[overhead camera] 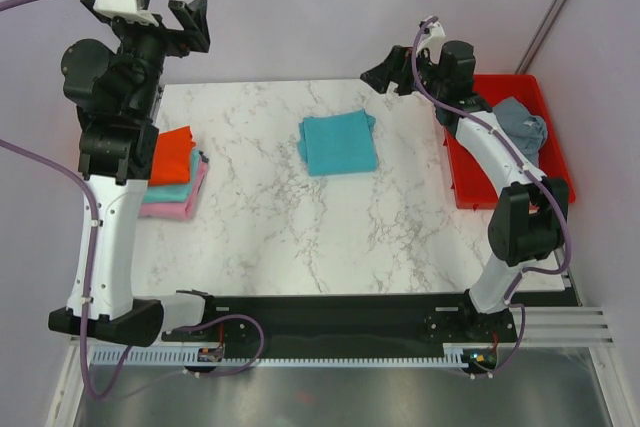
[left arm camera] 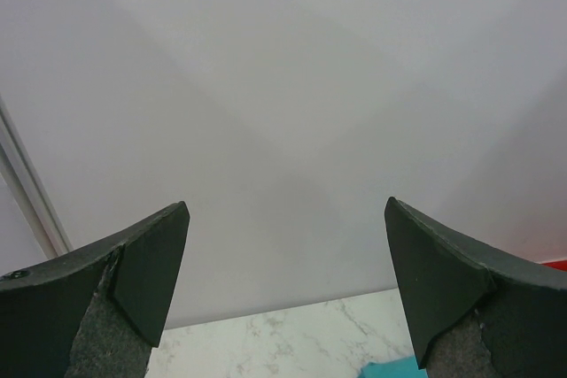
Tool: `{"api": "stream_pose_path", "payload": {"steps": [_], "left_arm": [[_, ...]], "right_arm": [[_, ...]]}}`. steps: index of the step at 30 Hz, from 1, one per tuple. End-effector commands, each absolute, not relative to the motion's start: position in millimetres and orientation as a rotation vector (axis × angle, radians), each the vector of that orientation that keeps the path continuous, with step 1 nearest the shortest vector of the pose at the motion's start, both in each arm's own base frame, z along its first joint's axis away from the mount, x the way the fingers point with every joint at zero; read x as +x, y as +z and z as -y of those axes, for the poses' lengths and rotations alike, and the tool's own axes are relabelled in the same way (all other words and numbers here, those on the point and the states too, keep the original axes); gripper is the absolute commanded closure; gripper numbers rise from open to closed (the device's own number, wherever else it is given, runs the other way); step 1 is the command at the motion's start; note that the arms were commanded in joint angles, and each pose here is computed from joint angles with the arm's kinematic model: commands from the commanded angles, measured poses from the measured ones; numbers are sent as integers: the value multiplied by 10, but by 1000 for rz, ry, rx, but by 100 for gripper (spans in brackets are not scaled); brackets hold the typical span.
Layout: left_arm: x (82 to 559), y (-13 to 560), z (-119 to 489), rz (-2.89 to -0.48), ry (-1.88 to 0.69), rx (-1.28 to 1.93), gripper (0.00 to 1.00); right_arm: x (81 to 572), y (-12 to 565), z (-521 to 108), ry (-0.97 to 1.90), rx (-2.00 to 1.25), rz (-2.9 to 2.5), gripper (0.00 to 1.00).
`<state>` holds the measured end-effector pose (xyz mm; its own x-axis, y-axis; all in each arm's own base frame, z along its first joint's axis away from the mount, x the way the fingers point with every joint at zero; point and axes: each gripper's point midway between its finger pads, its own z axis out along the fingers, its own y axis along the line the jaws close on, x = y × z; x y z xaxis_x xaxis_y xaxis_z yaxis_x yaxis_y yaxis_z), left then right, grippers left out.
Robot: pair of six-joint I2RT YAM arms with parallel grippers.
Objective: Fold and stack the t-shirts
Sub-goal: Neatly place the folded tshirt to the corner
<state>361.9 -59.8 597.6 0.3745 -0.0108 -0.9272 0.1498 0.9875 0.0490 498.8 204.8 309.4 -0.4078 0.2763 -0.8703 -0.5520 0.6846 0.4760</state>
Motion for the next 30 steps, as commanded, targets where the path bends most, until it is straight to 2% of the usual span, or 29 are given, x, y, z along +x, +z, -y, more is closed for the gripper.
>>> {"api": "stream_pose_path", "payload": {"steps": [1, 7, 12, 14, 16, 20, 24, 30], "left_arm": [[3587, 6174, 605, -1119, -96, 152, 1], [3518, 6229, 720, -1129, -302, 52, 1], [3441, 6161, 993, -1157, -395, 209, 1], [3442, 6115, 1021, -1146, -306, 327, 0], [3575, 6032, 722, -1181, -86, 256, 0], [3614, 6045, 484, -1175, 11, 100, 1], [3536, 6108, 659, -1150, -115, 134, 1], [3433, 5741, 1130, -1252, -395, 264, 0]], "right_arm": [[4948, 3308, -2063, 916, -246, -1699, 2], [4884, 3498, -2160, 947, -340, -1640, 2], [4923, 3695, -2229, 838, -386, -1569, 2], [4963, 3737, -2248, 875, -356, -1567, 2], [4974, 3727, -2267, 900, -340, -1567, 2], [4985, 3659, -2272, 924, -296, -1587, 2], [4971, 3661, -2264, 919, -305, -1589, 2], [4927, 3572, -2278, 947, -284, -1611, 2]]}}
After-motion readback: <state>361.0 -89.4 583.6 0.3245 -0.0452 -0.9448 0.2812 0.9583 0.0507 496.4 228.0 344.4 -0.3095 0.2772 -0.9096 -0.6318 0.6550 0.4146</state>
